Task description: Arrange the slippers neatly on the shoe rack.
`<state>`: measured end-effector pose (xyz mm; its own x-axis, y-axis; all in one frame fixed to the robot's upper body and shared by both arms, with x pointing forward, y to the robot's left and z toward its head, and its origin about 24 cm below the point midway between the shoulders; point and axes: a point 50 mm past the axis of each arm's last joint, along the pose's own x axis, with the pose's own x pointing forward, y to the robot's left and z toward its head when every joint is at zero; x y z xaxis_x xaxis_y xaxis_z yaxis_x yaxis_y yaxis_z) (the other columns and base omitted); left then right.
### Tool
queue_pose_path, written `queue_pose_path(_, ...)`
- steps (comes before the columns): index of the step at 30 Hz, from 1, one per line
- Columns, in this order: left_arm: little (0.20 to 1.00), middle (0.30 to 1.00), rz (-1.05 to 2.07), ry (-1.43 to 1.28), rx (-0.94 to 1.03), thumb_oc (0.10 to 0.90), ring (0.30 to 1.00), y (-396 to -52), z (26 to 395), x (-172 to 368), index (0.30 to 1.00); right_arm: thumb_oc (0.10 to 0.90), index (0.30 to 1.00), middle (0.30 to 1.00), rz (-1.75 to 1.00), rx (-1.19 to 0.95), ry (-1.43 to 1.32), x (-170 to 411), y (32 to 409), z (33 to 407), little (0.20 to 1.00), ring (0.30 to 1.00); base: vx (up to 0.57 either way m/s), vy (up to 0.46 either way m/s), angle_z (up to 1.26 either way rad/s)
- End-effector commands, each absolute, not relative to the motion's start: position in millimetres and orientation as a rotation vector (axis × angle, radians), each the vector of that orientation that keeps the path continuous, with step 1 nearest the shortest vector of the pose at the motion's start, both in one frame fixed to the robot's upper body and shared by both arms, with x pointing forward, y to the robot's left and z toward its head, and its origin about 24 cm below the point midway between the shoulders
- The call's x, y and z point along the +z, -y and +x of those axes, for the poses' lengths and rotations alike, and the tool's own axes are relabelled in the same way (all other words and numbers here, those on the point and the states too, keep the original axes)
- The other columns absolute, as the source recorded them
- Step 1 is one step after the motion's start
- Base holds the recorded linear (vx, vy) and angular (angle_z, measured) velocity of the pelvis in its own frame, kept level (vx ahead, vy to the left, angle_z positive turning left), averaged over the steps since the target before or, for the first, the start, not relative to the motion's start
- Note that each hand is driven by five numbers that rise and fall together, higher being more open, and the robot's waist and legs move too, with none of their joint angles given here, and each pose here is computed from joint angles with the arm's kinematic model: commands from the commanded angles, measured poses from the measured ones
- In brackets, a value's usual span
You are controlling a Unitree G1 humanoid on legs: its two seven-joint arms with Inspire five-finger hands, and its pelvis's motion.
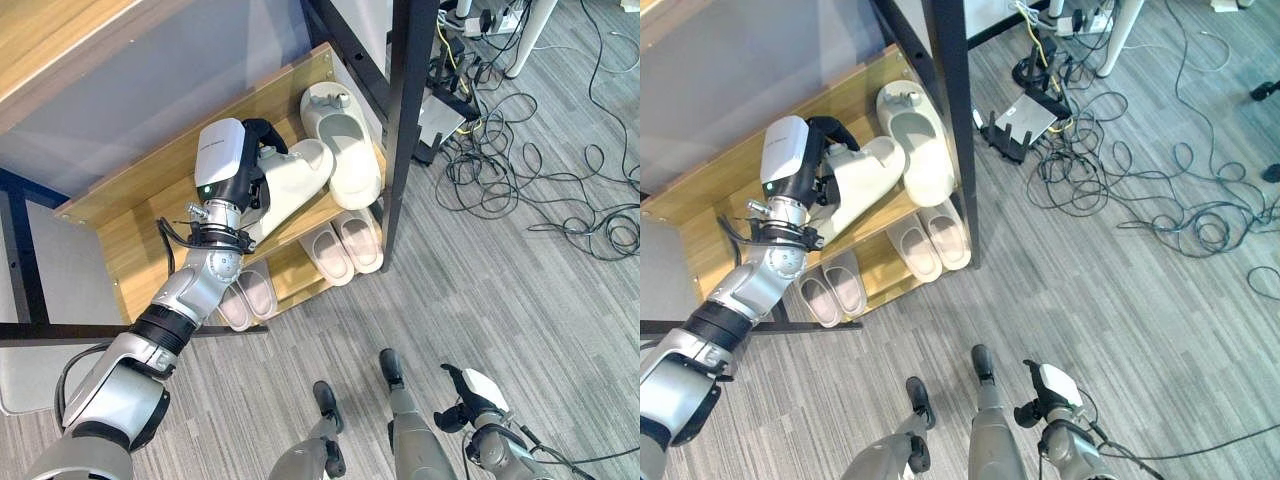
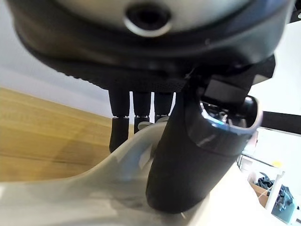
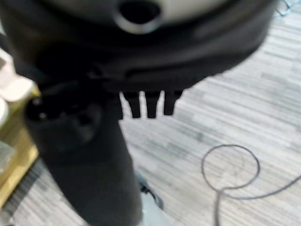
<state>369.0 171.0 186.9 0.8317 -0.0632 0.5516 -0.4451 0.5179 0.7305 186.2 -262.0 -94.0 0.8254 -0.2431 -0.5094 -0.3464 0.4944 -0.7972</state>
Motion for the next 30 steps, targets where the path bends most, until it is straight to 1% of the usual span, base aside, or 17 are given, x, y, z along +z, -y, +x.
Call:
queue_pose_path(1,0.300,0.300,0.947,0.674,0.461,0.400,0.300,-192,379,246,0.300,0.800,0.900,0.900,-1.089,0.065,-0.612,-92,271,172,0.900,0.900,0.00,0.000,0.00)
queue_pose_path(8,0.300,0.300,0.840,0.630,0.488,0.400,0.300,-196,379,236,0.300,0.800,0.900,0.900,-1.073,0.075,-0.593,-92,264,174,0.900,0.900,0.00,-0.005,0.00)
queue_pose_path(14,0.300,0.300,0.701,0.572,0.543,0.400,0.300,-208,376,224,0.300,0.800,0.900,0.900,-1.067,0.071,-0.557,-88,260,179,0.900,0.900,0.01,-0.011,0.03)
queue_pose_path(21,0.300,0.300,0.692,0.557,0.552,0.400,0.300,-209,378,226,0.300,0.800,0.900,0.900,-1.063,0.070,-0.546,-86,259,180,0.900,0.900,0.01,-0.007,0.02)
queue_pose_path(28,0.300,0.300,0.722,0.573,0.546,0.400,0.300,-203,386,243,0.300,0.800,0.900,0.900,-1.062,0.079,-0.539,-85,259,181,0.900,0.900,0.00,0.000,0.00)
queue_pose_path(29,0.392,0.392,0.733,0.577,0.550,0.461,0.392,-204,387,247,0.392,0.800,0.900,0.900,-1.063,0.080,-0.537,-85,259,181,0.900,0.900,0.00,0.000,0.00)
queue_pose_path(30,0.761,0.761,0.739,0.583,0.552,0.707,0.761,-203,388,250,0.761,0.800,0.900,0.900,-1.064,0.081,-0.537,-85,259,181,0.900,0.900,0.00,0.000,0.00)
